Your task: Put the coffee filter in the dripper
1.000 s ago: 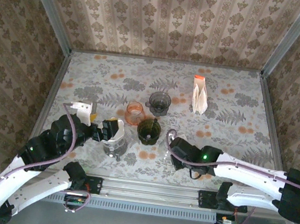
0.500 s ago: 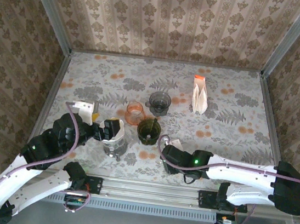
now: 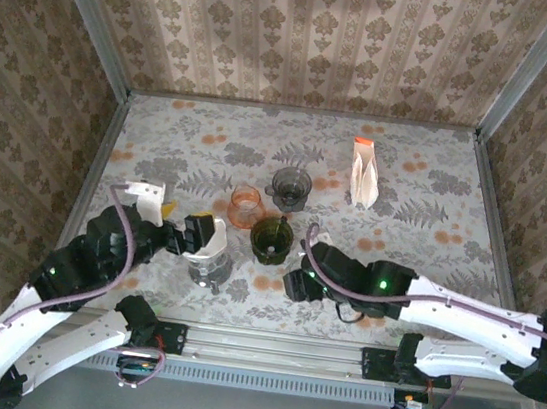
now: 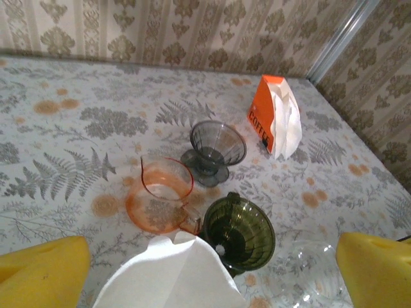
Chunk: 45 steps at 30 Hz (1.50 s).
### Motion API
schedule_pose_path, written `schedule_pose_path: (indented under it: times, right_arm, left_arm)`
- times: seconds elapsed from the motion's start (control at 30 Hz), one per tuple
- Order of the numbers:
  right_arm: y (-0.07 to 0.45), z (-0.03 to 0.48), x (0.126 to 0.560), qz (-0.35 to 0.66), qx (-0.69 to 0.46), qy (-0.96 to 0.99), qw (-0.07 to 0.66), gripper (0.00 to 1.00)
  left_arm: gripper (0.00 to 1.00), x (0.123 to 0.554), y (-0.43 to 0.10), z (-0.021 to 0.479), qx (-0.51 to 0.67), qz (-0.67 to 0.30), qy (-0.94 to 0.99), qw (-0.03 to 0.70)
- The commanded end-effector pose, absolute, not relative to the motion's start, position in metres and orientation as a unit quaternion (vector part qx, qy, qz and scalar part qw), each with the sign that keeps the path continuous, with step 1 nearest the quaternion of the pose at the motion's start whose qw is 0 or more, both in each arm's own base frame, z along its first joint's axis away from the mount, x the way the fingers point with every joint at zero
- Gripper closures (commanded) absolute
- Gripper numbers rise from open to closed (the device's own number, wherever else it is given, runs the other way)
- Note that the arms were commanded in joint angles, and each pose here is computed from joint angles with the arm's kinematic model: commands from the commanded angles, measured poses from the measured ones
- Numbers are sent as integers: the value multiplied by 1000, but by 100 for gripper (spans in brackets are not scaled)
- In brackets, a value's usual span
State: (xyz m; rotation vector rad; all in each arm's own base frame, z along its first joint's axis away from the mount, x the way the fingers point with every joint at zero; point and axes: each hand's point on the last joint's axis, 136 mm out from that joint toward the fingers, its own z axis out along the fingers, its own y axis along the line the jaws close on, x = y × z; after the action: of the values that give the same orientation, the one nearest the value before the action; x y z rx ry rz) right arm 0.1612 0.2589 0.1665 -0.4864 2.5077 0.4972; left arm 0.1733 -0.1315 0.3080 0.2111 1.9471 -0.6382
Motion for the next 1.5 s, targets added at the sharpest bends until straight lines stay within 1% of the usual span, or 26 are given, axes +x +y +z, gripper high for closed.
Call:
schedule_pose_path:
  times: [0.0, 0.1, 0.13, 0.23, 0.37, 0.47, 0.57, 0.83, 1.13, 1.27, 1.37, 1.47]
  right_arm:
    - [297, 161, 169, 243, -186, 927, 215, 30]
    - [329, 156, 180, 272, -186, 925, 188, 35]
    - [338, 146, 184, 265, -190, 929, 173, 36]
    - [358, 136, 189, 270, -188, 932, 150, 41]
    - [365, 115, 203, 265, -157, 943, 126, 50]
    - [372, 107, 205, 272, -148, 944, 114, 51]
    - [373, 96, 208, 260, -138, 950, 107, 53]
    - [350, 83, 234, 213, -94, 962, 141, 57]
    - [282, 84, 262, 169, -24, 968, 185, 57]
    - [260, 90, 269, 153, -9, 967, 202, 55]
    - [250, 99, 273, 147, -7, 965, 215, 52]
    - [242, 110, 277, 136, -13, 963, 232, 52]
  left_arm:
    - [0, 168, -109, 325, 79, -246, 797, 546]
    - [0, 163, -102, 325, 71, -249, 794, 551]
    - [0, 163, -101, 323, 70, -249, 795, 549]
    - [0, 161, -101, 318, 70, -250, 797, 545]
    - [0, 160, -100, 315, 70, -251, 797, 544]
    - [0, 160, -99, 314, 71, -249, 797, 546]
    - [0, 160, -99, 311, 72, -246, 799, 545]
    - [0, 160, -100, 307, 73, -246, 801, 541]
    - [0, 161, -103, 299, 72, -248, 806, 532]
    - [0, 161, -104, 299, 73, -249, 807, 531]
    - [0, 161, -103, 297, 73, -247, 808, 531]
    - [0, 161, -103, 297, 72, -246, 808, 531]
